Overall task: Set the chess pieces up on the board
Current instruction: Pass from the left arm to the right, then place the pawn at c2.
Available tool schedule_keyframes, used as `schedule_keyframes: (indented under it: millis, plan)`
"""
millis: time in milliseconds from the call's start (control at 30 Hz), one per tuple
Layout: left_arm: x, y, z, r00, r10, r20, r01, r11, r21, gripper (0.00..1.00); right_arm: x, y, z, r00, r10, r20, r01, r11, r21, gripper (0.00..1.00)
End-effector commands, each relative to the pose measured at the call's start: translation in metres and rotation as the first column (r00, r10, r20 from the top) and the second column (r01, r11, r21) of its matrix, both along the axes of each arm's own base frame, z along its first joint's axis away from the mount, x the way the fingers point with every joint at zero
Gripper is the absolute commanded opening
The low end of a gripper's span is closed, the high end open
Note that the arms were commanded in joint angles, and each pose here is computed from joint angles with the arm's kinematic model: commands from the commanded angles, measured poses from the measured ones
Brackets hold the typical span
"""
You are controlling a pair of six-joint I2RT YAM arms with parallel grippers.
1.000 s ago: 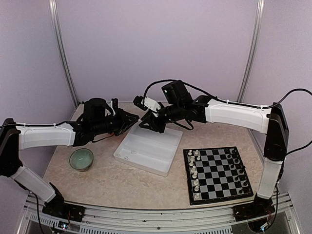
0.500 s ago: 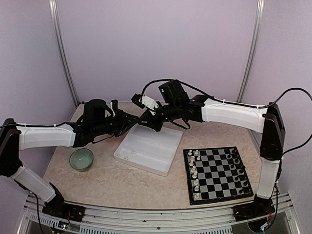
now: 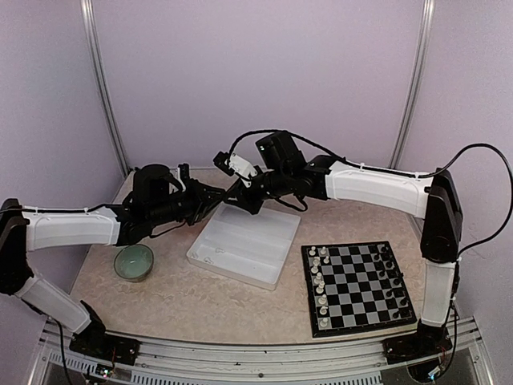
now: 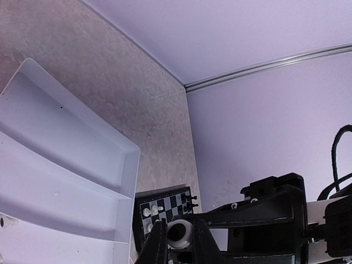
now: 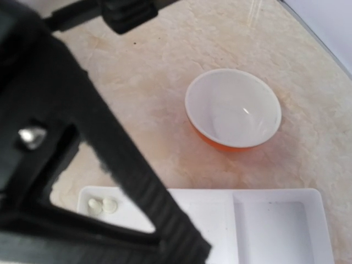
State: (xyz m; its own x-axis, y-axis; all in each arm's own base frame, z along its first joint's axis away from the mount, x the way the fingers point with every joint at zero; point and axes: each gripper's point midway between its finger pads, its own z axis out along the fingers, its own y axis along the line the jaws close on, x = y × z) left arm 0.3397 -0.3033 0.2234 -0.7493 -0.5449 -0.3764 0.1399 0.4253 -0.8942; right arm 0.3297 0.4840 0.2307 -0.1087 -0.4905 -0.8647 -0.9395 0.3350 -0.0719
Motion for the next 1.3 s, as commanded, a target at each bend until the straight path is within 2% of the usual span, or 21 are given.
schedule_keyframes:
  millis: [0,267,467,633,800,900,1000,1100,1267]
  plan:
    - [-0.014,-0.01,0.028,0.997,-0.054,0.063,0.058,0.996,-0.064,0.13,0.001,0.01,0.006,1.0,-0.006,0.004,0.006,1.0,0.031,0.19]
    - [-0.015,-0.018,0.028,0.995,-0.074,0.062,0.078,0.994,-0.074,0.13,0.0,0.01,0.014,1.0,0.007,0.019,-0.008,0.999,0.042,0.02]
    - [-0.007,-0.016,0.03,0.994,-0.086,0.074,0.087,0.996,-0.005,0.31,0.001,-0.018,0.022,0.994,0.003,0.108,-0.002,1.0,-0.007,0.0]
    - [0.01,0.002,0.056,0.979,-0.102,0.176,0.063,0.975,0.215,0.37,0.008,-0.081,0.014,0.995,0.018,0.098,-0.009,0.996,-0.094,0.0]
    - [0.037,0.031,0.078,0.958,-0.096,0.27,-0.044,0.883,0.468,0.37,0.003,-0.151,0.003,0.989,0.114,0.089,-0.087,0.96,-0.265,0.0]
    - [0.056,0.049,0.076,0.944,-0.097,0.315,-0.134,0.76,0.636,0.37,-0.009,-0.194,-0.013,0.987,0.152,0.053,-0.121,0.914,-0.388,0.0]
    - [0.071,0.06,0.059,0.939,-0.114,0.325,-0.173,0.66,0.731,0.37,-0.028,-0.234,-0.046,0.985,0.172,-0.024,-0.157,0.82,-0.55,0.0]
    - [0.076,0.066,0.043,0.941,-0.126,0.315,-0.161,0.651,0.742,0.36,-0.049,-0.269,-0.08,0.979,0.167,-0.118,-0.202,0.708,-0.677,0.0]
    - [0.078,0.083,0.032,0.95,-0.113,0.292,-0.134,0.694,0.707,0.37,-0.079,-0.304,-0.12,0.955,0.14,-0.261,-0.292,0.584,-0.758,0.0]
